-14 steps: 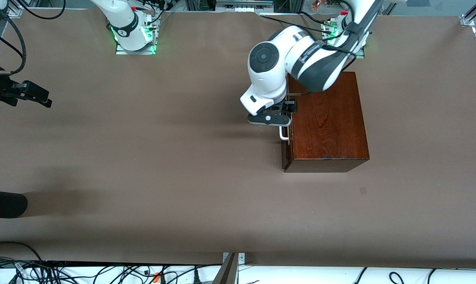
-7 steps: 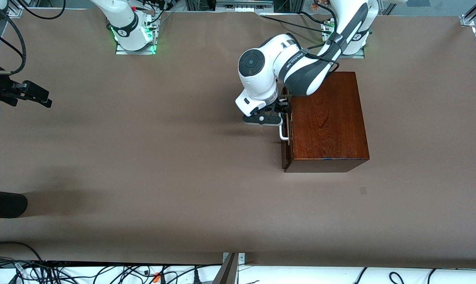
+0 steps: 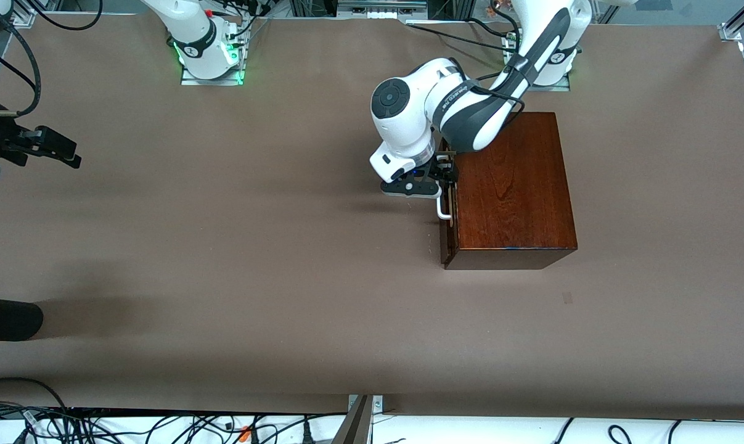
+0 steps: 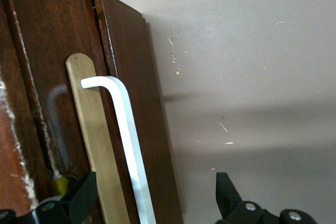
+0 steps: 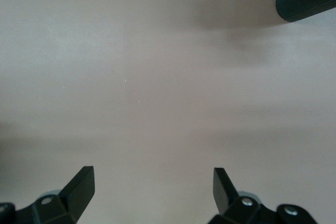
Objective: Open drawer, take yellow block, close drawer
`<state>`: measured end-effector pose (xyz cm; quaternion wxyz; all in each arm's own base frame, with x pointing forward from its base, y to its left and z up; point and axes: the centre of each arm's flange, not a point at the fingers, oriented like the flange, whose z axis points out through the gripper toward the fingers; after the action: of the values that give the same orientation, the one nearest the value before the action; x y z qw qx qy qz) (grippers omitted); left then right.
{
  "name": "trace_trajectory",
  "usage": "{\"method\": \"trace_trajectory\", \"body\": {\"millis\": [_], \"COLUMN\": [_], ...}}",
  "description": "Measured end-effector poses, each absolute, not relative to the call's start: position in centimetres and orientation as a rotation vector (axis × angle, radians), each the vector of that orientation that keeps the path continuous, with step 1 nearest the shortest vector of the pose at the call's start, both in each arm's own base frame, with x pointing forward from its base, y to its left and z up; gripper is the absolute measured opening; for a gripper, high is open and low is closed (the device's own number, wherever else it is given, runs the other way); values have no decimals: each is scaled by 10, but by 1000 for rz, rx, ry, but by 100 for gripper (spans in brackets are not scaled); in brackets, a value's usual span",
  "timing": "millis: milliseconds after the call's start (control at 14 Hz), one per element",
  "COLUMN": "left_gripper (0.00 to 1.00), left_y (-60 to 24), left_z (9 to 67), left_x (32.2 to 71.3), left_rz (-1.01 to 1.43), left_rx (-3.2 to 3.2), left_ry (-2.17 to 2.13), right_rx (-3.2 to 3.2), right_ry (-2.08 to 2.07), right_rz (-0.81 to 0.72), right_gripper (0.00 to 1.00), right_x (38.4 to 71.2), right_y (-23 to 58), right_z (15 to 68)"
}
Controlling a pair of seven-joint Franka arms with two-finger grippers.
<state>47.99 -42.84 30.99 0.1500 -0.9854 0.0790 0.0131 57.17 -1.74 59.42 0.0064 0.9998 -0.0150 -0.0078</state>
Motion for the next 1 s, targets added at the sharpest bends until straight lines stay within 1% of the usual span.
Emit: {"method": "trace_trajectory", "body": {"millis": [641, 997], "left_gripper": [100, 100], "left_y": [-435, -439], "left_z": [298, 280], "left_x": [477, 472], "left_rz": [2, 25], "left_rx": [-2856, -2852], "left_ry": [171, 173], "right_rx": [3128, 3128], "right_ry": [-47, -47], "right_rz": [-24, -24], "right_gripper": [100, 100], "right_x": [572, 572], "right_y": [-17, -17], "right_z": [594, 594]}}
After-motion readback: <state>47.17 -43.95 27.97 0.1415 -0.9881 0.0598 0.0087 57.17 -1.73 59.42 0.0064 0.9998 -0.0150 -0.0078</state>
